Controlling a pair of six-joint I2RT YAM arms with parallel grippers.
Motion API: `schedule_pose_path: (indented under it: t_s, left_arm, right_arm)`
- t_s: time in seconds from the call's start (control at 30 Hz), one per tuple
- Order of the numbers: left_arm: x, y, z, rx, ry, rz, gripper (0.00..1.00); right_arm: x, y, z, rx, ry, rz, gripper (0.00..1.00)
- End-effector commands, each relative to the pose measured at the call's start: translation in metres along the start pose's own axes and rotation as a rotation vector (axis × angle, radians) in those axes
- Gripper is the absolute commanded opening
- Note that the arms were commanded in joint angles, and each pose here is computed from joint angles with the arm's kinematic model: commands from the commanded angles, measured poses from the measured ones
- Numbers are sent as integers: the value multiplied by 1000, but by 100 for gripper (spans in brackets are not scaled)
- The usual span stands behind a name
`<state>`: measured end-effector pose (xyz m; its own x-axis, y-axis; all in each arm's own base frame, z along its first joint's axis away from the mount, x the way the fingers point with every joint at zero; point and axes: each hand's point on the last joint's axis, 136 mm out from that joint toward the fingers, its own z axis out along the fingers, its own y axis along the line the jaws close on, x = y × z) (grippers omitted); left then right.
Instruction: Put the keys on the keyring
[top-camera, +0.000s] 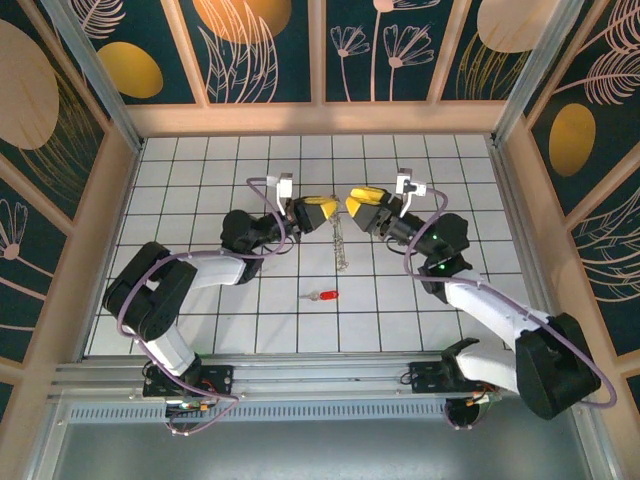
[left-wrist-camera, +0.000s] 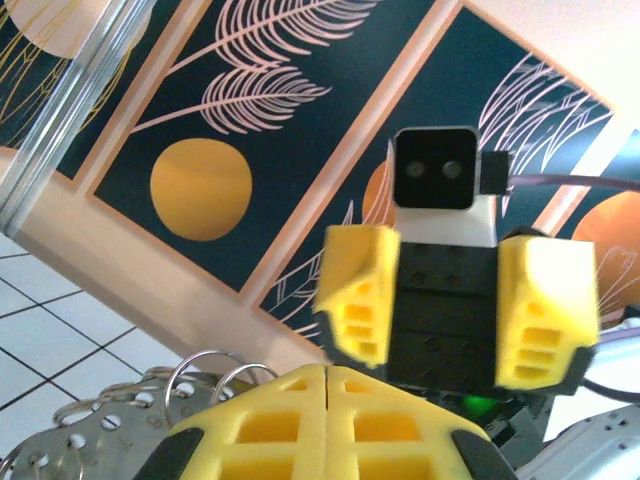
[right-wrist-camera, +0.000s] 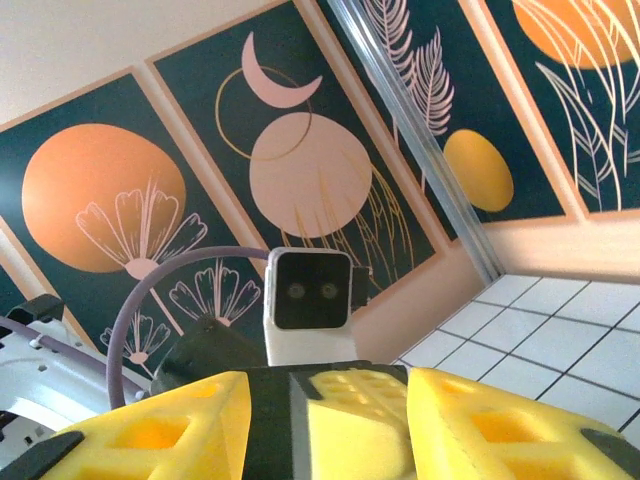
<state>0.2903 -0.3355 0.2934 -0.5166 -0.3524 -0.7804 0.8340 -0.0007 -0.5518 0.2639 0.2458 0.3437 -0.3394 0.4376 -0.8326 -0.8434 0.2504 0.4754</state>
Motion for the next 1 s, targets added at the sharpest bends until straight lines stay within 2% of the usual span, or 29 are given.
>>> schedule_pose_path:
  t_s: [0.0, 0.33, 0.97]
  left_arm:
    - [-11, -18, 12, 31, 64, 125, 0]
    - [-8, -14, 21, -2, 176, 195, 0]
    - [-5, -13, 21, 13, 195, 203, 0]
  right_arm:
    - [3, -5, -9, 25, 19, -19, 45]
    - [19, -8, -14, -11, 99, -20, 36]
    - [43, -26, -21, 21, 134, 26, 35]
